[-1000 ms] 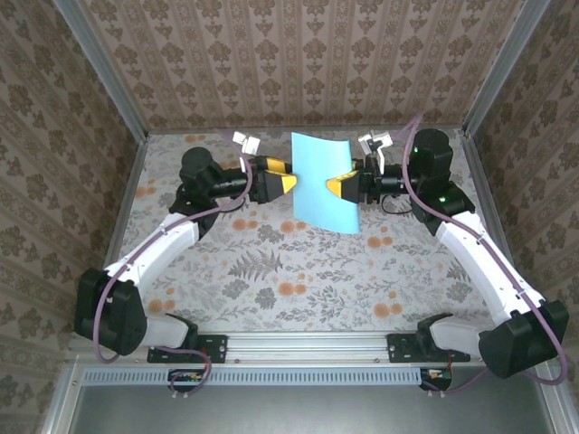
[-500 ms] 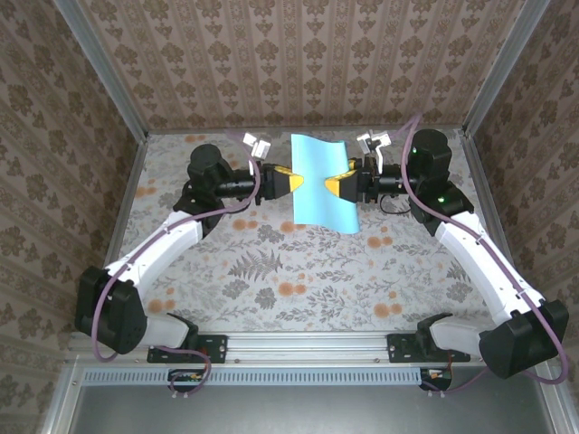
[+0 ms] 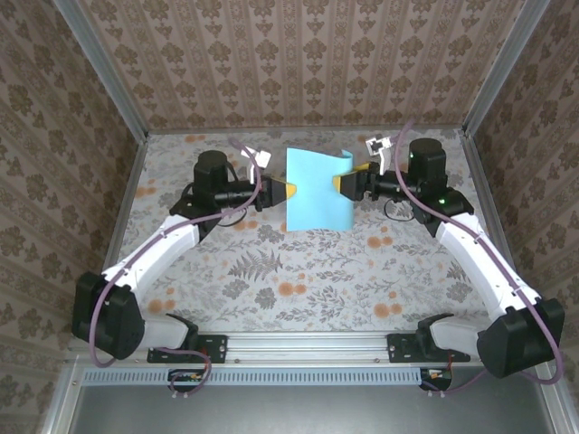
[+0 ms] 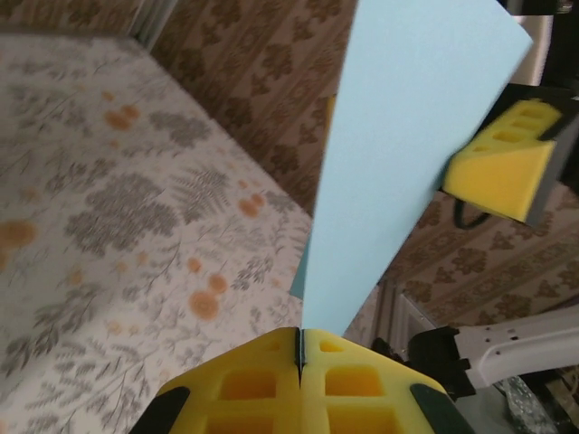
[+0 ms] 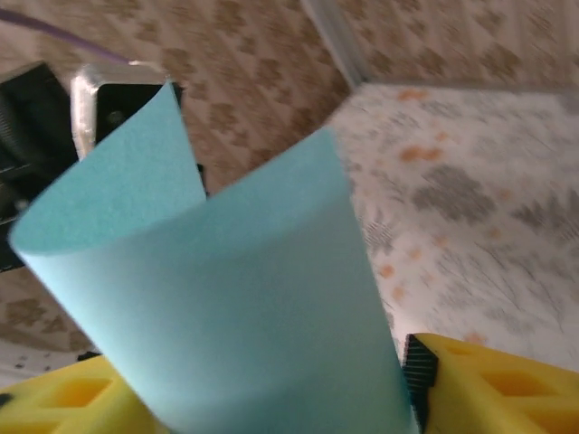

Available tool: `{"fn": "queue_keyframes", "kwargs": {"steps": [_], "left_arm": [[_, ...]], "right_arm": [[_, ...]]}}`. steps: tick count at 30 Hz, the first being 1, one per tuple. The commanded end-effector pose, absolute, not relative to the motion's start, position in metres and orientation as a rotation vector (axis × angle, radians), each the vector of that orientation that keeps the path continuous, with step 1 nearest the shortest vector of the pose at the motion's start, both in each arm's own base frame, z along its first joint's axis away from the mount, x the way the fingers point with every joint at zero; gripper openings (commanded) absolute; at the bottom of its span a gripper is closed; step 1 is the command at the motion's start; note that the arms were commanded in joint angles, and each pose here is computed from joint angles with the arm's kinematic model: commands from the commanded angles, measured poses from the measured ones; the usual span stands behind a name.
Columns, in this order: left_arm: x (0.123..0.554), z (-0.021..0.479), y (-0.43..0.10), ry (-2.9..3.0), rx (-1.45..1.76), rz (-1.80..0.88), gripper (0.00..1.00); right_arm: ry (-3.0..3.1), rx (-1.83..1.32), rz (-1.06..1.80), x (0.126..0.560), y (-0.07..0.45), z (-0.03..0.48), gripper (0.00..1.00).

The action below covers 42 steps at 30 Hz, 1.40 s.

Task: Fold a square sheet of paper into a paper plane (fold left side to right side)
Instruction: Place a square sheet of paper at the center of the table, then first fold in half a square sheet of paper at the center of the table.

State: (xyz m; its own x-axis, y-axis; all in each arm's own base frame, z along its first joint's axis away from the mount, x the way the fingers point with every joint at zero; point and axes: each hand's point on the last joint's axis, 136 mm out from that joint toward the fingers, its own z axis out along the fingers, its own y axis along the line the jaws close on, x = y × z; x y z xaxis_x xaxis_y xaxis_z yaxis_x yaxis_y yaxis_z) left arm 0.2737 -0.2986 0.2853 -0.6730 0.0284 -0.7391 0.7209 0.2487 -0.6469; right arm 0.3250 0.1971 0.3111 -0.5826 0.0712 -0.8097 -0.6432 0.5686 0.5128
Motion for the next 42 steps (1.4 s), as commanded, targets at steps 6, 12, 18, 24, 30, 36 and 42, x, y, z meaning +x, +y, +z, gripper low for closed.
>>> {"fn": "queue_keyframes", "kwargs": {"steps": [6, 12, 18, 24, 30, 36, 42], "left_arm": [[0.289, 0.172, -0.286, 2.311, 0.405, -1.365, 0.00], [0.293, 0.104, -0.280, 2.529, 0.268, -1.288, 0.00], [0.293, 0.070, -0.269, 2.660, 0.178, -1.171, 0.00], [0.292, 0.067, -0.266, 2.703, 0.186, -1.121, 0.00], [0.295, 0.069, -0.267, 2.712, 0.201, -1.107, 0.00], [0.299, 0.078, -0.270, 2.692, 0.222, -1.125, 0.06], [0.304, 0.096, -0.291, 2.626, 0.241, -1.255, 0.27]], "right_arm": [[2.315, -0.172, 0.791, 0.331, 0.155, 0.222, 0.95], [2.454, -0.028, 0.719, 0.331, 0.142, 0.175, 0.94], [2.543, 0.060, 0.801, 0.331, 0.154, 0.139, 0.75], [2.649, 0.084, 0.847, 0.337, 0.181, 0.095, 0.49], [2.751, 0.088, 0.767, 0.344, 0.193, 0.058, 0.38], [2.848, 0.106, 0.708, 0.338, 0.195, 0.026, 0.36], [2.928, 0.127, 0.647, 0.322, 0.189, 0.005, 0.35]]}}
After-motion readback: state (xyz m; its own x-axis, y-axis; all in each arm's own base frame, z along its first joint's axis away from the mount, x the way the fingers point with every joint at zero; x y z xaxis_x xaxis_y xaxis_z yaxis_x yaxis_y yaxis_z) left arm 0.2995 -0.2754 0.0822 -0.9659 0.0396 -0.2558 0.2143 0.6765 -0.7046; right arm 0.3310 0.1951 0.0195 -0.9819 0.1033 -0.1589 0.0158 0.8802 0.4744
